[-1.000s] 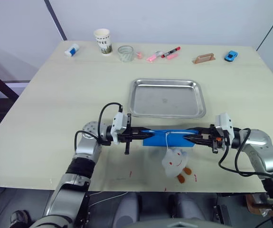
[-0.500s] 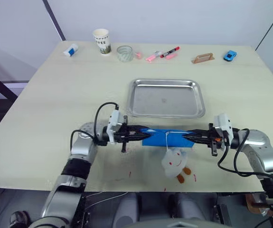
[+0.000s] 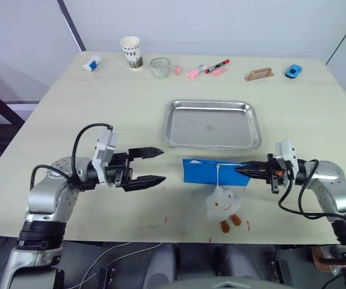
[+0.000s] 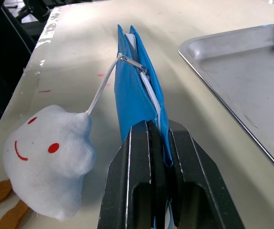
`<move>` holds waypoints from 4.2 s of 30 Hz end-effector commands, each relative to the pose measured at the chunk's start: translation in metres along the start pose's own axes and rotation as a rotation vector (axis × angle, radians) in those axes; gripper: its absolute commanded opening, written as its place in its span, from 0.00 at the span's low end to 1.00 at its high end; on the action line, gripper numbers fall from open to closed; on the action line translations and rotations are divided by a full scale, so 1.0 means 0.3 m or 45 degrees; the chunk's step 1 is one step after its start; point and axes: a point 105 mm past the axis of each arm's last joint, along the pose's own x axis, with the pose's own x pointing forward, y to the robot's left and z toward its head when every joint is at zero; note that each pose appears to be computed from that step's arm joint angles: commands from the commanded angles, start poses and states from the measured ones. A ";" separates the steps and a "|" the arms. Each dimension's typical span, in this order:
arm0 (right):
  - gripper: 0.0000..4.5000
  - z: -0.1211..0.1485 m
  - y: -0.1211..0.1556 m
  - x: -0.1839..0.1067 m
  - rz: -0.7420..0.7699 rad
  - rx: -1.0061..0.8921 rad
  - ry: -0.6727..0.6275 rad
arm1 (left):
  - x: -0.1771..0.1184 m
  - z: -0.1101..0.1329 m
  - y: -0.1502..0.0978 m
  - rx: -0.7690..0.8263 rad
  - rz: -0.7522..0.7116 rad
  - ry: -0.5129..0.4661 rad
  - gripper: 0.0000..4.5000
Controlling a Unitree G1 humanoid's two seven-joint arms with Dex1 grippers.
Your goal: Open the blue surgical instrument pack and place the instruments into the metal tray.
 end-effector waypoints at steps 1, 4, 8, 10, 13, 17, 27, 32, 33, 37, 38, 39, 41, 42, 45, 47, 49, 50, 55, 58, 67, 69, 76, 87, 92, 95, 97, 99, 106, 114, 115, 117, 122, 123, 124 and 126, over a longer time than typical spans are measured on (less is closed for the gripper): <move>0.00 0.033 -0.031 -0.029 -0.041 -0.058 -0.007 | 0.039 0.011 -0.055 0.025 -0.066 0.040 0.99; 0.00 0.032 -0.034 -0.025 -0.041 -0.058 -0.007 | 0.086 -0.031 -0.072 -0.035 -0.069 0.143 0.99; 0.00 0.033 -0.032 -0.026 -0.042 -0.054 -0.004 | 0.152 -0.042 -0.084 -0.068 -0.118 0.157 0.99; 0.00 0.033 -0.030 -0.027 -0.043 -0.052 -0.001 | 0.186 -0.049 -0.095 -0.094 -0.168 0.157 0.99; 0.00 0.033 -0.027 -0.026 -0.045 -0.050 0.001 | 0.219 -0.074 -0.090 -0.102 -0.173 0.193 0.99; 0.00 0.038 -0.025 -0.021 -0.044 -0.051 0.001 | 0.261 -0.099 -0.095 -0.112 -0.205 0.210 0.99; 0.00 0.040 -0.019 -0.016 -0.052 -0.047 -0.005 | 0.344 -0.195 -0.060 -0.098 -0.150 0.277 0.99; 0.00 0.039 -0.014 -0.014 -0.059 -0.046 -0.008 | 0.378 -0.219 -0.077 -0.092 -0.161 0.280 0.99; 0.00 0.039 -0.014 -0.014 -0.060 -0.045 -0.009 | 0.380 -0.220 -0.078 -0.090 -0.168 0.277 0.99; 0.00 0.042 -0.014 -0.013 -0.065 -0.046 -0.011 | 0.382 -0.220 -0.074 -0.079 -0.189 0.293 0.82; 0.00 0.042 -0.015 -0.012 -0.066 -0.047 -0.011 | 0.384 -0.219 -0.074 -0.080 -0.199 0.299 0.69; 0.00 0.043 -0.015 -0.012 -0.067 -0.048 -0.012 | 0.385 -0.219 -0.075 -0.082 -0.208 0.304 0.61; 0.00 0.043 -0.014 -0.010 -0.068 -0.050 -0.013 | 0.396 -0.207 -0.068 -0.073 -0.216 0.313 0.41; 0.00 0.044 -0.013 -0.010 -0.068 -0.050 -0.014 | 0.402 -0.198 -0.063 -0.068 -0.217 0.314 0.32; 0.00 0.043 -0.011 -0.008 -0.068 -0.049 -0.016 | 0.411 -0.176 -0.058 -0.056 -0.229 0.315 0.05; 0.00 0.042 -0.012 -0.008 -0.070 -0.050 -0.016 | 0.412 -0.166 -0.059 -0.051 -0.237 0.315 0.02; 0.00 0.043 -0.013 -0.007 -0.072 -0.051 -0.017 | 0.411 -0.153 -0.060 -0.041 -0.249 0.306 0.02; 0.00 0.043 -0.014 -0.006 -0.073 -0.052 -0.017 | 0.407 -0.145 -0.063 -0.039 -0.263 0.300 0.02; 0.00 0.039 -0.016 -0.008 -0.075 -0.055 -0.013 | 0.379 -0.111 -0.076 -0.020 -0.318 0.274 0.02; 0.00 0.037 -0.019 -0.013 -0.078 -0.055 -0.011 | 0.343 -0.053 -0.080 0.008 -0.349 0.214 0.02; 0.00 0.038 -0.022 -0.048 -0.094 -0.044 -0.010 | 0.210 0.063 -0.045 -0.028 -0.270 0.080 0.02; 0.00 0.041 -0.023 -0.054 -0.101 -0.038 -0.017 | 0.187 0.067 -0.029 -0.034 -0.230 0.080 0.02; 0.00 0.057 -0.023 -0.082 -0.127 -0.020 -0.043 | 0.101 0.080 0.053 -0.076 -0.008 0.015 0.02; 0.00 0.072 -0.018 -0.105 -0.133 0.022 -0.085 | -0.021 0.053 0.121 -0.158 0.241 -0.046 0.02; 0.00 0.093 -0.016 -0.112 -0.126 0.050 -0.125 | -0.071 -0.018 0.125 -0.215 0.318 -0.002 0.02; 0.00 0.102 -0.017 -0.110 -0.126 0.062 -0.149 | -0.090 -0.046 0.125 -0.233 0.340 0.017 0.02; 0.00 0.114 -0.015 -0.107 -0.119 0.077 -0.177 | -0.103 -0.068 0.123 -0.245 0.351 0.041 0.02; 0.00 0.130 -0.016 -0.106 -0.115 0.102 -0.218 | -0.110 -0.085 0.118 -0.254 0.354 0.059 0.02; 0.00 0.200 -0.017 -0.107 -0.111 0.232 -0.402 | -0.124 -0.152 0.094 -0.278 0.342 0.142 0.02; 0.00 0.222 -0.015 -0.119 -0.106 0.309 -0.478 | -0.156 -0.199 0.076 -0.297 0.337 0.221 0.02; 0.00 0.223 -0.016 -0.120 -0.107 0.312 -0.481 | -0.163 -0.203 0.076 -0.295 0.340 0.230 0.02; 0.00 0.223 -0.018 -0.121 -0.112 0.311 -0.479 | -0.174 -0.206 0.074 -0.295 0.345 0.237 0.02; 0.00 0.148 -0.003 -0.085 -0.096 0.158 -0.247 | -0.204 -0.221 0.060 -0.287 0.354 0.263 0.02; 0.00 0.136 0.003 -0.074 -0.085 0.134 -0.221 | -0.210 -0.227 0.054 -0.288 0.352 0.272 0.02; 0.00 0.120 0.011 -0.062 -0.065 0.106 -0.181 | -0.217 -0.235 0.047 -0.299 0.349 0.285 0.02; 0.00 0.088 0.029 -0.040 -0.019 0.045 -0.101 | -0.233 -0.249 0.041 -0.306 0.357 0.313 0.02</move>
